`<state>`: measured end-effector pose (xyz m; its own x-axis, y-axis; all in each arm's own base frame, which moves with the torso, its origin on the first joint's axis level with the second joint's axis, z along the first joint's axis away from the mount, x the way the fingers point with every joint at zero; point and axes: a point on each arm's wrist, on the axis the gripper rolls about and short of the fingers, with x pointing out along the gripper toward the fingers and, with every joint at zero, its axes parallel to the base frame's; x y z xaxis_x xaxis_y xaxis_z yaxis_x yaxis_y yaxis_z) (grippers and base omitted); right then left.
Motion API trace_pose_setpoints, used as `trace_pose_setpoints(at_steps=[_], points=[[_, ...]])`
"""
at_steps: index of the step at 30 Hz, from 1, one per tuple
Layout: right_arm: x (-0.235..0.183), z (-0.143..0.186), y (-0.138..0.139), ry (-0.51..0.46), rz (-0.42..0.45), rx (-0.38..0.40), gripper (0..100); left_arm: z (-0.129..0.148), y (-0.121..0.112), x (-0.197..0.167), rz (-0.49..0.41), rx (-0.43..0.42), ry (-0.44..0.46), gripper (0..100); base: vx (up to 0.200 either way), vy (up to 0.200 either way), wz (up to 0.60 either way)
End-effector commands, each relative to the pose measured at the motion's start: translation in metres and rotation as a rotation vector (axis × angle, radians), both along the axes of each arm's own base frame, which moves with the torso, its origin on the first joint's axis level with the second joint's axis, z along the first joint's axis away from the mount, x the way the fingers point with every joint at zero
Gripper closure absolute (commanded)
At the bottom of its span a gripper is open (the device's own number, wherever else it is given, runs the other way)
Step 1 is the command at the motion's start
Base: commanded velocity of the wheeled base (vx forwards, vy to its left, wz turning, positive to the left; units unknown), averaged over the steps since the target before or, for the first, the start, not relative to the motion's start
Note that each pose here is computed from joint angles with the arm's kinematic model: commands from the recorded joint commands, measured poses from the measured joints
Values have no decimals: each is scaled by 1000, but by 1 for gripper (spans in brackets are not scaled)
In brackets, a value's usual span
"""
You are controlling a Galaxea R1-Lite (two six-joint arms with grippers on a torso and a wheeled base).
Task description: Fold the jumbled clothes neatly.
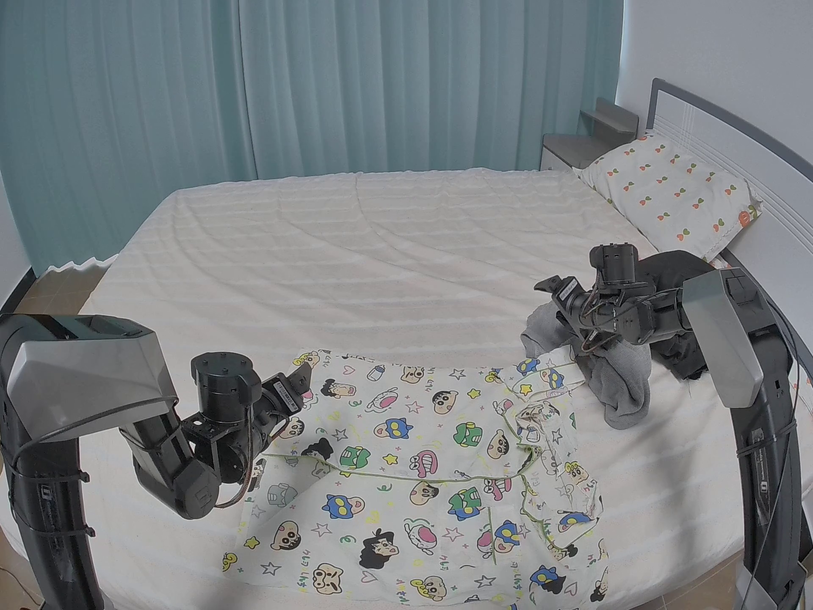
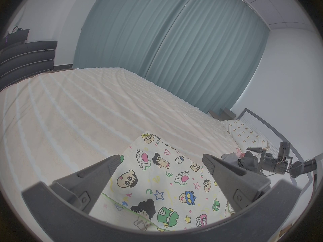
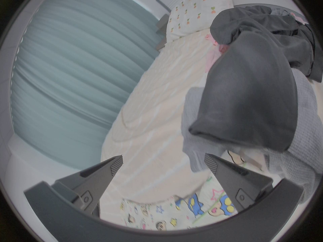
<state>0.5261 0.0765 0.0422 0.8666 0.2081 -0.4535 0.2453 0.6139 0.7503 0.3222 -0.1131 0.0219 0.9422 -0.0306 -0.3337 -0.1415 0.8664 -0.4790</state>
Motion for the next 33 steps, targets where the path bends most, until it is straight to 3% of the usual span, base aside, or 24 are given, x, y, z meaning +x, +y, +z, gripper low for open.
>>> trace_pose_setpoints(at_steps=[1, 4, 13, 28, 33], points=[[0, -15, -6, 36, -22, -26, 0, -1, 1, 1, 5, 2, 1, 0, 0, 0, 0], [-20, -16, -13, 99, 30, -101, 0, -1, 1, 0, 5, 2, 3, 0, 0, 0, 0], [-60, -46, 12, 265, 117, -128, 0, -5, 4, -8, 5, 11, 34, 0, 0, 0, 0], [-62, -80, 32, 331, 129, -123, 0, -8, 7, -18, 3, -1, 0, 0, 0, 0, 0], [-43, -91, 38, 280, 110, -132, 0, -7, 6, -18, 2, -3, -3, 0, 0, 0, 0]])
